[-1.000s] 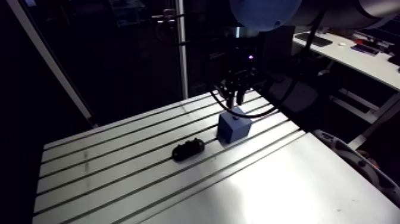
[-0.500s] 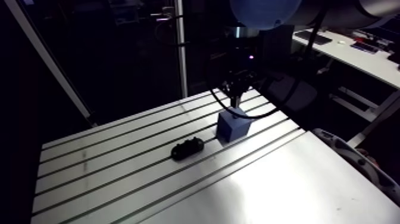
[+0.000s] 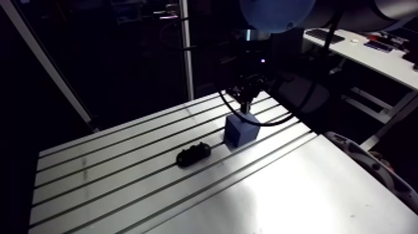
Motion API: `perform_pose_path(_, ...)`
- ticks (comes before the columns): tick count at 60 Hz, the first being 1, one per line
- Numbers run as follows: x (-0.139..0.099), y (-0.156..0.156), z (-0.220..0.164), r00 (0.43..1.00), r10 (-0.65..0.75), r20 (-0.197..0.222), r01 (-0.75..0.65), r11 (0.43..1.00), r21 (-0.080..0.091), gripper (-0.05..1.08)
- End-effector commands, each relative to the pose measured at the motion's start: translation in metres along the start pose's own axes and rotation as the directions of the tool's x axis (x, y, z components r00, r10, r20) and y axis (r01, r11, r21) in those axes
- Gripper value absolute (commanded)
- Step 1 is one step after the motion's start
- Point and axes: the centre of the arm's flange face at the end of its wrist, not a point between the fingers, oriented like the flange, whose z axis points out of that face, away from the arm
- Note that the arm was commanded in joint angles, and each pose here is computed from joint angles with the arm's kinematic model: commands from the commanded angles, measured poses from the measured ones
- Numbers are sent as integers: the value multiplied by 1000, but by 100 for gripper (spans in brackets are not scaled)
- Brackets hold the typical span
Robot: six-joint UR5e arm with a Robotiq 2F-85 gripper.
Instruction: Pick up the M10 bolt and insert it into the hex recess until seated.
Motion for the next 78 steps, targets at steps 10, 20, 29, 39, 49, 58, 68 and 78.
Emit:
perform_pose_path(10,-2,-1,5,1000,-16,5,16,1000,4,108)
perform_pose_path(20,-2,-1,6,1000,-15,6,15,1000,4,108)
perform_pose_path(29,0,-1,10,1000,-15,7,15,1000,8,108)
perform_pose_path(39,0,-1,12,1000,-14,4,14,1000,17,108)
perform_pose_path(49,-1,1,14,1000,-8,5,8,1000,18,108)
perform_pose_path(58,1,3,13,1000,-9,-11,10,1000,5,108)
perform_pose_path(68,1,3,15,1000,-10,-9,10,1000,7,108)
perform_pose_path(78,1,3,16,1000,-10,-7,10,1000,10,108)
